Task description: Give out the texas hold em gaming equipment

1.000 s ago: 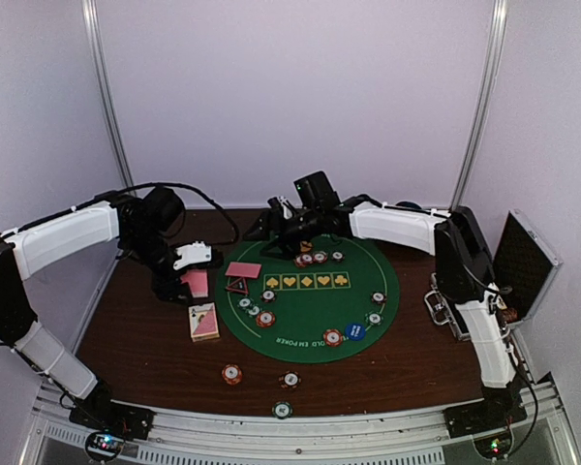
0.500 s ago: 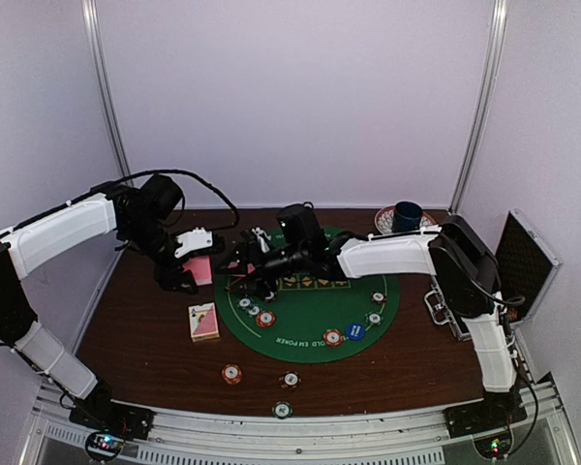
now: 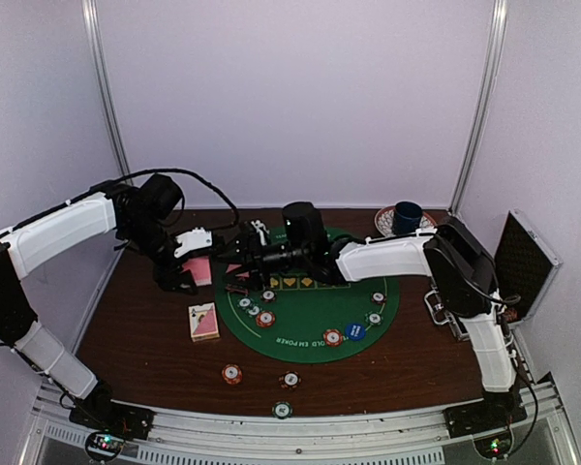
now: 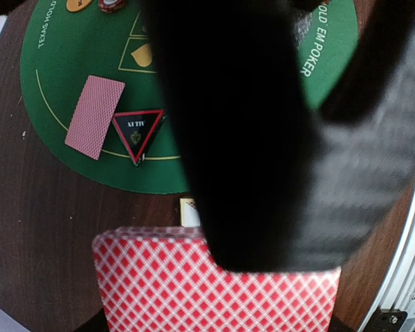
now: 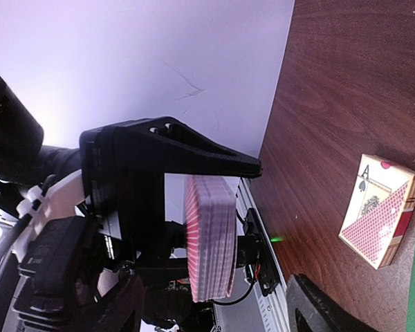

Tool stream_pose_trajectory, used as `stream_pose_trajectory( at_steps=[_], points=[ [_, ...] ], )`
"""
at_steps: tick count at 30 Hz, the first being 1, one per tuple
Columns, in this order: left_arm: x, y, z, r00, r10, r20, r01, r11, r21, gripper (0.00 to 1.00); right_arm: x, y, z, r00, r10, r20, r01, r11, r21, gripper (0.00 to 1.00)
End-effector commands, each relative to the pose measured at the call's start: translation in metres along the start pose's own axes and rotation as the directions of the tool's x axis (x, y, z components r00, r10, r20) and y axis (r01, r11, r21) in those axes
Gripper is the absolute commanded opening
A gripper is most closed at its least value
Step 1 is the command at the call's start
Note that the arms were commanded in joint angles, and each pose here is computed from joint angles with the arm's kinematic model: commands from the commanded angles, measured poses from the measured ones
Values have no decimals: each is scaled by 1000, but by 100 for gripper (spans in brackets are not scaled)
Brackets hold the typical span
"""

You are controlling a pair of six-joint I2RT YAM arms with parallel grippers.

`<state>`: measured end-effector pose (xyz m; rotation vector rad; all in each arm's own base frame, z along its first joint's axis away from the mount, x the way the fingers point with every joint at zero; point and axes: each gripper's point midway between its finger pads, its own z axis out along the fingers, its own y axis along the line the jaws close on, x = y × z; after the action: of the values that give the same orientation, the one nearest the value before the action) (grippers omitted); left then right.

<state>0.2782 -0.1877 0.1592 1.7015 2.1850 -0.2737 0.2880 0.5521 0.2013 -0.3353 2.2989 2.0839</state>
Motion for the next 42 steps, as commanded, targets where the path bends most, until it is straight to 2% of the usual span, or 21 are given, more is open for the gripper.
stream_pose_trajectory(
  at_steps=[1, 10, 21, 23, 26, 28, 31, 32, 33, 37, 38, 42],
  points=[
    [-16, 5, -9, 998, -16, 60, 16, 1000, -1, 0, 3, 8, 13, 1000, -6, -26, 5, 999, -50, 73],
    [-18, 4, -9, 997, -19, 70, 18, 1000, 12, 0, -1, 12, 28, 999, 15, -43, -18, 997, -80, 71],
    [-18, 2, -9, 997, -19, 74, 17, 1000, 20, 0, -1, 14, 59, 994, 56, -94, -69, 988, -135, 64],
    [-18, 2, -8, 997, -19, 72, 18, 1000, 21, 0, -2, 14, 60, 993, 64, -96, -77, 987, -144, 57],
    [-15, 2, -7, 998, -20, 60, 19, 1000, 16, 0, -2, 16, 60, 992, 75, -98, -90, 983, -161, 37],
    [-15, 3, -7, 998, -20, 56, 19, 1000, 13, 2, -2, 16, 59, 992, 82, -98, -98, 981, -169, 27],
    [-13, 4, -5, 999, -22, 45, 22, 1000, 9, 17, -1, 16, 58, 991, 90, -97, -107, 978, -179, 16],
    [-12, 4, -5, 999, -24, 43, 23, 1000, 10, 26, -1, 16, 57, 991, 92, -97, -109, 977, -183, 14],
    [-12, 4, -4, 999, -25, 39, 24, 1000, 11, 39, -1, 18, 56, 991, 93, -96, -109, 976, -188, 13],
    [-11, 2, -5, 999, -20, 46, 19, 1000, 17, 67, 1, 17, 55, 991, 93, -97, -111, 976, -189, 8],
    [-12, 1, -5, 999, -13, 51, 12, 1000, 18, 72, 1, 17, 55, 991, 93, -96, -110, 976, -190, 8],
    [-13, -3, -8, 998, 8, 65, -10, 1000, 23, 75, 1, 19, 54, 991, 90, -99, -107, 975, -193, 5]
  ],
)
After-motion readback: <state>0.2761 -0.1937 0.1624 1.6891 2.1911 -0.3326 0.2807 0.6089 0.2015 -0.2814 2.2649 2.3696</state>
